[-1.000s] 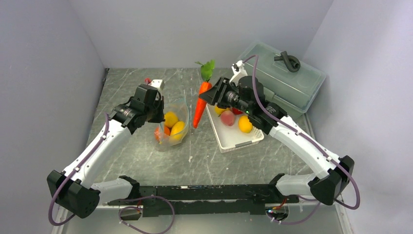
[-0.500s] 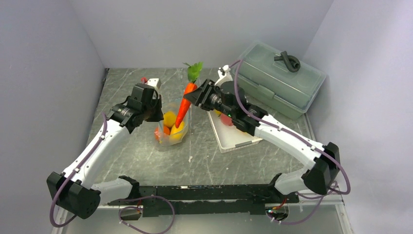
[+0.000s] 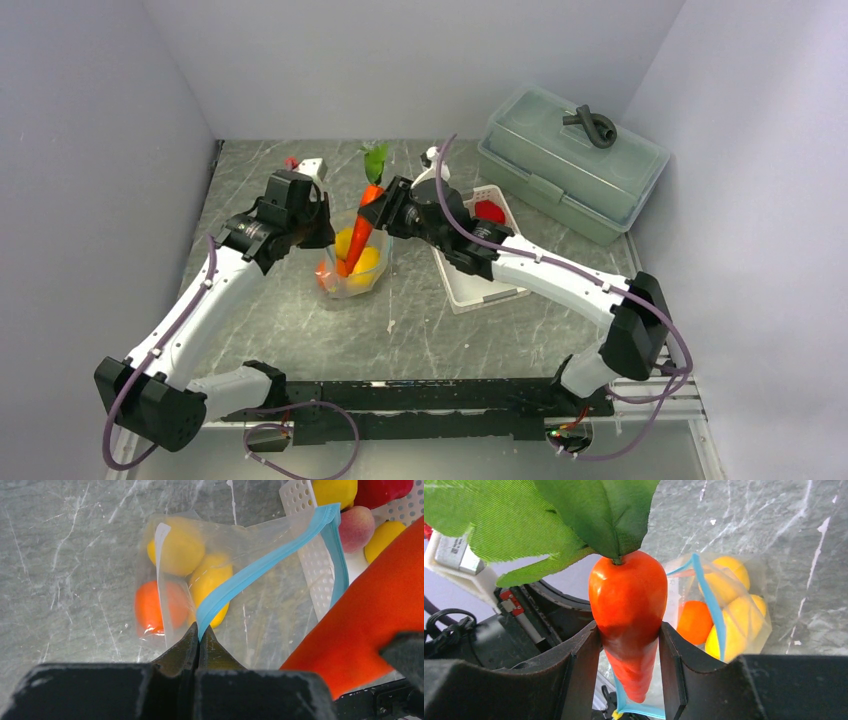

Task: Place the food in the zip-top bag and seal the zipper
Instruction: Place the fake vegetable in the zipper food storage bag.

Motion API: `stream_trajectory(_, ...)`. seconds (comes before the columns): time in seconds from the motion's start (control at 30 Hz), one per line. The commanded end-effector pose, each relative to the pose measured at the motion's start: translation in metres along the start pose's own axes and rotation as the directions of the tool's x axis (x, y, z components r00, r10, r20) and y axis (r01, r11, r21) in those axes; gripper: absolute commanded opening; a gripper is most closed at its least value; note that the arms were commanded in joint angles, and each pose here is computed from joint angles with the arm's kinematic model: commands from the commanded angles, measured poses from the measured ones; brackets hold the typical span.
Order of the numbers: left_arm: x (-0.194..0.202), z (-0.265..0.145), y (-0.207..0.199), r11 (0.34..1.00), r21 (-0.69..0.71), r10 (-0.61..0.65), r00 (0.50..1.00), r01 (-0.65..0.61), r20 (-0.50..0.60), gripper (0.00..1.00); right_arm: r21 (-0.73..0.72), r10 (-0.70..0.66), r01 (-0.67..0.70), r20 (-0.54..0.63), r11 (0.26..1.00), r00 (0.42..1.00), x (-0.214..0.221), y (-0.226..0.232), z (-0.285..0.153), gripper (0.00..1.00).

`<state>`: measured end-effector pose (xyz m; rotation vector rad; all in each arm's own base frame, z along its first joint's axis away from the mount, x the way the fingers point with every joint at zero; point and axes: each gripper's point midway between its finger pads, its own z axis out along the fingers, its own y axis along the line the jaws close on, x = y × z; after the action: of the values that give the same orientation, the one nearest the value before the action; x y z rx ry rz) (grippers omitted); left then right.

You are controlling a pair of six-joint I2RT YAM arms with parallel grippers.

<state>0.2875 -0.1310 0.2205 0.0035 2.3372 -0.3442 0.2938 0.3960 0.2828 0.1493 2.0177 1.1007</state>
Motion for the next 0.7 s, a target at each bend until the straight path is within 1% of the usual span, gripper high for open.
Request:
stream_trajectory(0.0,-0.021,-0.009,-0.009,0.999,0.047,-0.023,0.997,0.02,0.076,0.0,-0.038,-0.014,0.016,0.055,0.999,0.998,-0.016,0.026,0.0,0.0)
stream_trajectory(0.2,-0.022,-0.008,-0.006,0.999,0.043,-0.031,0.996,0.028,0.078,0.0,-0.02,-0.019,0.019,0.004,1.0,1.0,0.001,0.027,0.004,0.0)
stream_trajectory(0.67,-0.023,-0.01,-0.006,0.998,0.06,-0.042,0.995,0.037,0.088,0.0,0.105,0.0,0.01,-0.103,0.994,0.995,0.031,0.003,0.015,0.0)
